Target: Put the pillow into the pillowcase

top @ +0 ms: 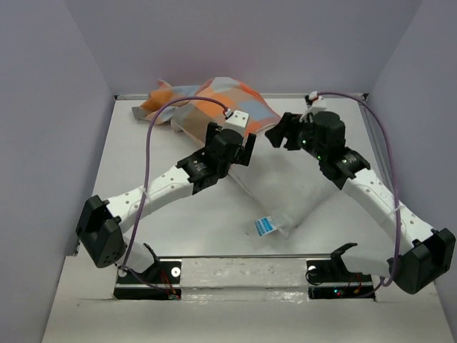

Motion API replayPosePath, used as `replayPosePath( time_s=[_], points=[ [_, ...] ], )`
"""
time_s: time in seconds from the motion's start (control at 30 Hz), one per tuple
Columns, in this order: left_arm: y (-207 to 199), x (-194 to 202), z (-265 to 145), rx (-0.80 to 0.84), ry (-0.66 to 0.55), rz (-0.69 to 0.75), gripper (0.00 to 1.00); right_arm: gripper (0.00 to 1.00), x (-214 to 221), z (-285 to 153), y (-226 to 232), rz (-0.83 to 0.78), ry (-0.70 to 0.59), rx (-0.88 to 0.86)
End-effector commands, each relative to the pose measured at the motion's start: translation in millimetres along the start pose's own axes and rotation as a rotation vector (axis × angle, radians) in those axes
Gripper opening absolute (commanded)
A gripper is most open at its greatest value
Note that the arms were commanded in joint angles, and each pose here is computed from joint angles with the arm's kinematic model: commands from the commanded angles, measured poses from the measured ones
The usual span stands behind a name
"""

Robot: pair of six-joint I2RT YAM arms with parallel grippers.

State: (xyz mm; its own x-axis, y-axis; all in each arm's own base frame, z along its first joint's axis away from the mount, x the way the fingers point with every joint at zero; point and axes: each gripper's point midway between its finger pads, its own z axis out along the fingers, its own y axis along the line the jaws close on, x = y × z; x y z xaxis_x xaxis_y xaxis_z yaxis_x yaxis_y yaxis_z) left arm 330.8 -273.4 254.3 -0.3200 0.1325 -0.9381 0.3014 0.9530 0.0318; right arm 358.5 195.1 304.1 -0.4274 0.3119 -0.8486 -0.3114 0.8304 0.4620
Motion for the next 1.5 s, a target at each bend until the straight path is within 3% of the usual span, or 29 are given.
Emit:
replayPosePath(
  time_s=[0.0, 0.1, 0.33, 0.5, 0.57, 0.63, 0.67, 0.73, 0.8, 0.83, 0.87, 0.93, 0.97, 1.03, 1.07, 1.2, 1.27, 1.33, 1.47],
  points=[
    [-10, -2, 8, 0.063, -0.026, 0.037, 0.99, 0.68, 71, -13, 21, -0.141, 0.132, -0.042],
    [-11, 7, 12, 0.068, -0.028, 0.043, 0.99, 0.68, 83, -24, 29, -0.172, 0.131, -0.059],
    [16, 17, 29, -0.09, -0.009, 0.053, 0.95, 0.84, 109, -26, 21, -0.254, 0.201, -0.004],
    [32, 24, 40, -0.177, 0.002, 0.06, 0.78, 0.87, 121, -18, 16, -0.329, 0.214, 0.063],
    [37, 25, 45, -0.188, 0.002, 0.058, 0.69, 0.89, 123, -15, 14, -0.362, 0.218, 0.095],
    [38, 24, 47, -0.198, -0.005, 0.051, 0.51, 0.91, 121, -9, 8, -0.408, 0.203, 0.161],
    [35, 20, 47, -0.177, -0.02, 0.036, 0.22, 0.92, 120, -6, 5, -0.431, 0.202, 0.183],
    [26, 6, 39, -0.119, -0.054, -0.023, 0.03, 0.93, 123, 9, -3, -0.458, 0.214, 0.242],
    [12, -13, 24, -0.004, -0.103, -0.083, 0.0, 0.93, 132, 23, -5, -0.459, 0.229, 0.262],
    [3, -20, 17, 0.056, -0.118, -0.108, 0.0, 0.85, 147, 36, -10, -0.462, 0.261, 0.282],
    [-12, -33, 3, 0.17, -0.143, -0.153, 0.0, 0.59, 142, 47, -1, -0.417, 0.232, 0.273],
    [-30, -47, -13, 0.287, -0.16, -0.192, 0.0, 0.25, 141, 62, 15, -0.364, 0.214, 0.227],
    [-43, -50, -25, 0.371, -0.151, -0.203, 0.0, 0.0, 129, 66, 28, -0.309, 0.161, 0.192],
    [-53, -67, -46, 0.441, -0.178, -0.217, 0.0, 0.0, 102, 57, 49, -0.241, 0.068, 0.119],
    [-56, -72, -52, 0.466, -0.182, -0.219, 0.0, 0.0, 61, 32, 68, -0.187, -0.048, 0.053],
    [-77, -99, -73, 0.602, -0.184, -0.216, 0.0, 0.0, -29, -56, 106, -0.059, -0.369, -0.176],
    [-87, -113, -78, 0.652, -0.178, -0.213, 0.0, 0.0, -44, -81, 120, -0.049, -0.405, -0.258],
    [-113, -144, -103, 0.774, -0.203, -0.211, 0.0, 0.0, -39, -77, 124, -0.049, -0.374, -0.269],
    [-153, -170, -170, 0.947, -0.221, -0.192, 0.0, 0.0, 24, 1, 104, -0.063, -0.207, -0.115]
  ],
)
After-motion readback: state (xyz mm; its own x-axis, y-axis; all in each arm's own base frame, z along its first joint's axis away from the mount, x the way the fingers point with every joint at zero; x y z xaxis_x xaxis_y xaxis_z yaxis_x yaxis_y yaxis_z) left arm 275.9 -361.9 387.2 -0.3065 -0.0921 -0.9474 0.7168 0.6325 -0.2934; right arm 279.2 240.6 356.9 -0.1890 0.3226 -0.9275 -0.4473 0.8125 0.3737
